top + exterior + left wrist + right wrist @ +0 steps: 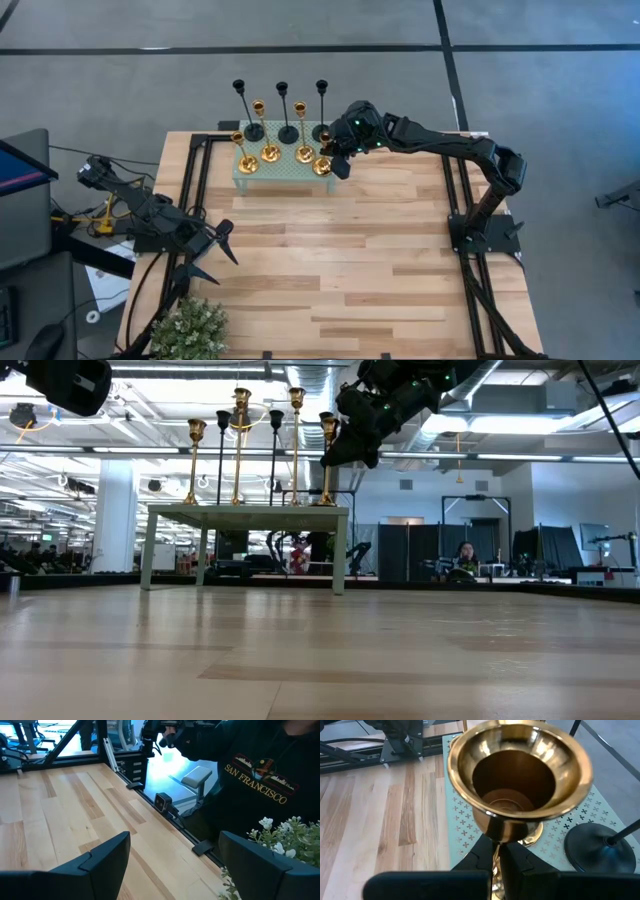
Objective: Pick & Place candle stick holders
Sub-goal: Put the gold candle holder on the shelf, then return to Home Position
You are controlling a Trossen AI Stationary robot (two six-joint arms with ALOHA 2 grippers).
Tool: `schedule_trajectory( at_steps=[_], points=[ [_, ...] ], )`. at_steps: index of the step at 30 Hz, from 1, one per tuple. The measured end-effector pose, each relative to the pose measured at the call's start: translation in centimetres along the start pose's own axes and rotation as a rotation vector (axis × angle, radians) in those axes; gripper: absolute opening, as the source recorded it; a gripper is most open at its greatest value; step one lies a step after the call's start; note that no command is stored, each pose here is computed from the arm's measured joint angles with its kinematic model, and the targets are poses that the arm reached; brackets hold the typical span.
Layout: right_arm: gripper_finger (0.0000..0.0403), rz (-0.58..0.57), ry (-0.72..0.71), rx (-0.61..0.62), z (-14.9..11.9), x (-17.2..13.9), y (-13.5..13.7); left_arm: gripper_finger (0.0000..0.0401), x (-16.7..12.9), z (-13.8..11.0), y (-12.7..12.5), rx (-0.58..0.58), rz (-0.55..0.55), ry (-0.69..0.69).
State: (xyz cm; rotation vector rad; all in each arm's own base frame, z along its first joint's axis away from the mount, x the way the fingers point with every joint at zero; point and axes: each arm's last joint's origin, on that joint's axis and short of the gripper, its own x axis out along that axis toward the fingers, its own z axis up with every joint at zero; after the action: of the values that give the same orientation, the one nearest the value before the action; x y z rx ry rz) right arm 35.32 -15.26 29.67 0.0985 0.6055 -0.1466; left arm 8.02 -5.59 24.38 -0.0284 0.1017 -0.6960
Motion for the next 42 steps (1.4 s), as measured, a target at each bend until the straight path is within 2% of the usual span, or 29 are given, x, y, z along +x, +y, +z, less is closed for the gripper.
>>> schedule_trajectory(
  at_steps=[6, 12, 21, 35, 42],
  points=[
    [0.0003, 0.0, 0.0, 0.0, 0.0, 0.0, 0.0, 0.0305, 0.0, 0.0, 0.0, 0.0, 0.0, 0.001],
    [0.0031, 0.0, 0.001, 0.0, 0.0, 0.0, 0.0, 0.0305, 0.0, 0.0, 0.0, 0.0, 0.0, 0.001],
    [0.0022, -0.001, 0.002, -0.004, -0.1, 0.1, 0.0, 0.0305, 0.0, 0.0, 0.0, 0.0, 0.0, 0.002],
    [0.0138, -0.007, -0.021, -0.036, 0.2, -0.2, 0.0, 0.0305, 0.0, 0.0, 0.0, 0.0, 0.0, 0.002],
    [0.0167, -0.006, -0.013, -0.032, 0.8, -3.4, 0.7, 0.0305, 0.0, 0.0, 0.0, 0.0, 0.0, 0.002]
  ],
)
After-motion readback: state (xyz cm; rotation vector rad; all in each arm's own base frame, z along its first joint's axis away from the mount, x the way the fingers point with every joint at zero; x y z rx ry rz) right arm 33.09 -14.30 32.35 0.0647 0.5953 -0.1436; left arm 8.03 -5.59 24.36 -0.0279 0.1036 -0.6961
